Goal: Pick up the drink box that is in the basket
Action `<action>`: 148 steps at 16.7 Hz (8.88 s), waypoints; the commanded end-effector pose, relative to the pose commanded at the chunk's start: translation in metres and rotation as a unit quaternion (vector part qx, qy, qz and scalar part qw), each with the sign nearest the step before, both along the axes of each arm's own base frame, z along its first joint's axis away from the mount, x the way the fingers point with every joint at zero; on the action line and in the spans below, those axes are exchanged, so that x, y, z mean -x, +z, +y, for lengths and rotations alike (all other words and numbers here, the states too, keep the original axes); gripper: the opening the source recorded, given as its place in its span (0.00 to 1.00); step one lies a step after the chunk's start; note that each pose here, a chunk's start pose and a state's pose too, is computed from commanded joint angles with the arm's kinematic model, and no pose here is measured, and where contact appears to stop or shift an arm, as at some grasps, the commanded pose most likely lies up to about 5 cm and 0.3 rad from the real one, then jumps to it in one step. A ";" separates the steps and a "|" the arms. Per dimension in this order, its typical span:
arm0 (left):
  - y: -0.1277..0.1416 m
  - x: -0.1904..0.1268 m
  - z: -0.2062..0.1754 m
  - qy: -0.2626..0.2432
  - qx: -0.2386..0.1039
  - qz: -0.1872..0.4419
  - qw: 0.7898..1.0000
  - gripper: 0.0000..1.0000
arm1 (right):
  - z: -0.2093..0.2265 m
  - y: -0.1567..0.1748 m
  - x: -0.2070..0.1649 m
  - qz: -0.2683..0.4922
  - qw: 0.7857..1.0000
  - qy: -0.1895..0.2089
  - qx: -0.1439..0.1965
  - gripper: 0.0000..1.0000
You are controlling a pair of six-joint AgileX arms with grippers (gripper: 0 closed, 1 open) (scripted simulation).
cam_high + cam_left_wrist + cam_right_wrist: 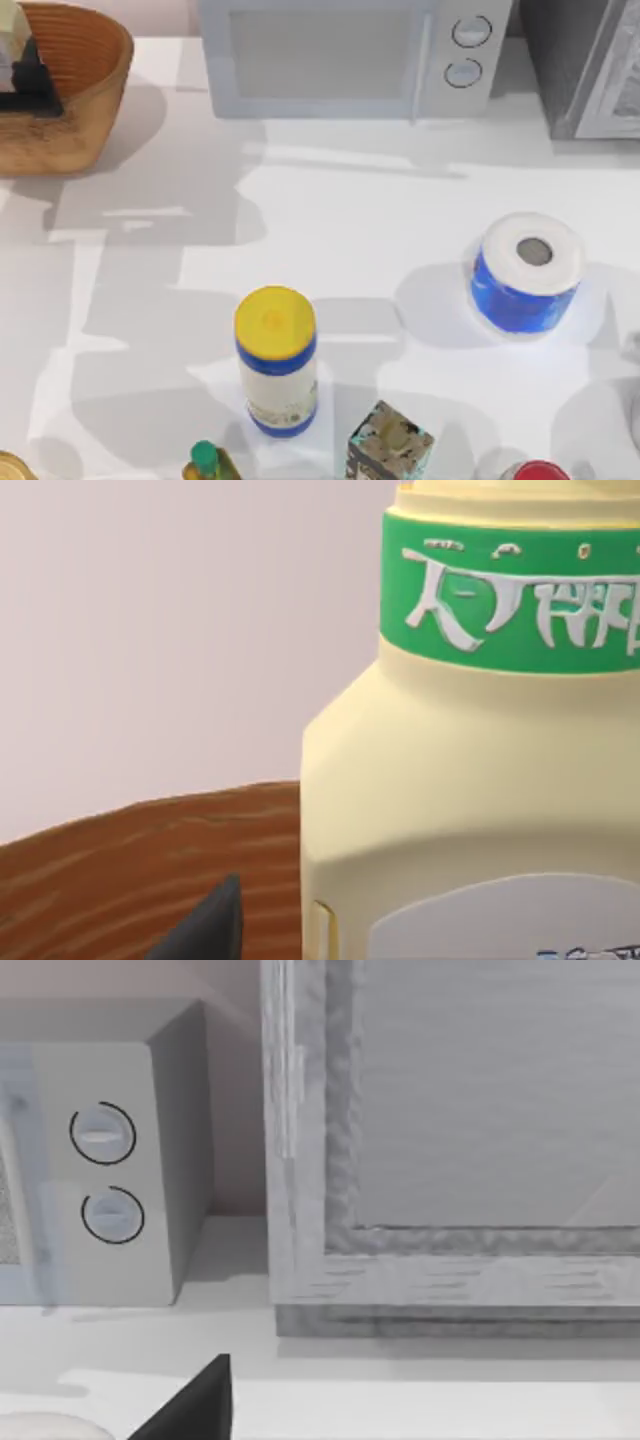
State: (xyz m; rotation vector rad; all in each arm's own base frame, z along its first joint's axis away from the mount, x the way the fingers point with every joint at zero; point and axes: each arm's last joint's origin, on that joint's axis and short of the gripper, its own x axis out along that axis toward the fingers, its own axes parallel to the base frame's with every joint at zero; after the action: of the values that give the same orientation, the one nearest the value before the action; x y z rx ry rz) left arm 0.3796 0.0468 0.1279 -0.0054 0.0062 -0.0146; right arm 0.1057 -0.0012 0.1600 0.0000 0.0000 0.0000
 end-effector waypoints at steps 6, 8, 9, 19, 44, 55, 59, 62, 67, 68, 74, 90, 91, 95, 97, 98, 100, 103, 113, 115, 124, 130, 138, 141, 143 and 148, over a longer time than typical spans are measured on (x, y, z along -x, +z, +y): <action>0.006 0.000 -0.001 0.000 -0.004 -0.009 1.000 1.00 | 0.000 0.000 0.000 0.000 1.000 0.000 0.000 1.00; 0.001 -0.005 -0.001 0.000 -0.001 -0.001 1.000 1.00 | 0.000 0.000 0.000 0.000 1.000 0.000 0.000 1.00; 0.001 -0.010 -0.001 0.000 0.000 0.000 1.000 1.00 | 0.000 0.000 0.000 0.000 1.000 0.000 0.000 1.00; -0.001 -0.050 -0.001 0.000 0.000 0.000 1.000 1.00 | 0.000 0.000 0.000 0.000 1.000 0.000 0.000 1.00; 0.011 -0.050 0.002 0.003 -0.003 -0.009 1.000 0.00 | 0.000 0.000 0.000 0.000 1.000 0.000 0.000 1.00; 0.132 -0.054 0.002 0.003 -0.003 -0.009 1.000 0.00 | 0.000 0.000 0.000 0.000 1.000 0.000 0.000 1.00; 0.158 -0.049 0.002 0.003 -0.003 -0.010 1.000 0.00 | 0.000 0.000 0.000 0.000 1.000 0.000 0.000 1.00; 0.158 -0.049 0.002 0.003 -0.003 -0.010 1.000 0.00 | 0.000 0.000 0.000 0.000 1.000 0.000 0.000 1.00; 0.162 -0.036 -0.001 0.003 -0.002 -0.006 1.000 0.00 | 0.000 0.000 0.000 0.000 1.000 0.000 0.000 1.00; 0.166 -0.027 -0.003 0.003 -0.002 -0.005 1.000 0.00 | 0.000 0.000 0.000 0.000 1.000 0.000 0.000 1.00; 0.188 0.062 -0.022 0.001 0.002 0.000 1.000 0.00 | 0.000 0.000 0.000 0.000 1.000 0.000 0.000 1.00; 0.044 0.273 -0.048 0.007 -0.003 -0.010 1.000 0.00 | 0.000 0.000 0.000 0.000 1.000 0.000 0.000 1.00; 0.038 0.274 -0.048 0.007 -0.003 -0.007 1.000 0.00 | 0.000 0.000 0.000 0.000 1.000 0.000 0.000 1.00; 0.032 0.274 -0.048 0.007 -0.003 -0.003 1.000 0.00 | 0.000 0.000 0.000 0.000 1.000 0.000 0.000 1.00; 0.032 0.274 -0.048 0.009 -0.004 -0.002 1.000 0.00 | 0.000 0.000 0.000 0.000 1.000 0.000 0.000 1.00; 0.032 0.274 -0.048 0.009 -0.004 -0.002 1.000 0.00 | 0.000 0.000 0.000 0.000 1.000 0.000 0.000 1.00; 0.037 0.273 -0.049 0.013 -0.002 -0.001 1.000 0.00 | 0.000 0.000 0.000 0.000 1.000 0.000 0.000 1.00; 0.057 0.268 -0.052 0.031 0.002 0.002 1.000 0.00 | 0.000 0.000 0.000 0.000 1.000 0.000 0.000 1.00; 0.158 0.182 -0.129 0.155 0.019 0.018 0.988 0.00 | 0.000 0.000 0.000 0.000 1.000 0.000 0.000 1.00; 0.165 0.158 -0.167 0.185 0.018 0.020 0.982 0.00 | 0.000 0.000 0.000 0.000 1.000 0.000 0.000 1.00; 0.103 0.128 -0.370 0.300 -0.001 0.004 0.954 0.00 | 0.000 0.000 0.000 0.000 1.000 0.000 0.000 1.00; 0.058 0.149 -0.429 0.331 -0.008 -0.009 0.944 0.00 | 0.000 0.000 0.000 0.000 1.000 0.000 0.000 1.00; 0.039 0.127 -0.435 0.279 -0.055 0.012 0.958 0.00 | 0.000 0.000 0.000 0.000 1.000 0.000 0.000 1.00; 0.016 0.122 -0.413 0.310 -0.019 -0.002 0.950 0.00 | 0.000 0.000 0.000 0.000 1.000 0.000 0.000 1.00; 0.009 0.117 -0.403 0.330 -0.008 -0.009 0.944 0.00 | 0.000 0.000 0.000 0.000 1.000 0.000 0.000 1.00; 0.009 0.116 -0.403 0.331 -0.008 -0.009 0.944 0.15 | 0.000 0.000 0.000 0.000 1.000 0.000 0.000 1.00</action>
State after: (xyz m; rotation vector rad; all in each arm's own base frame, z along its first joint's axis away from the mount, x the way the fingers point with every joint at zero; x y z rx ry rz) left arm 0.2632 -0.3558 0.1369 0.0086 -0.0141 0.6598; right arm 0.1057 -0.0012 0.1600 0.0000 0.0000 0.0000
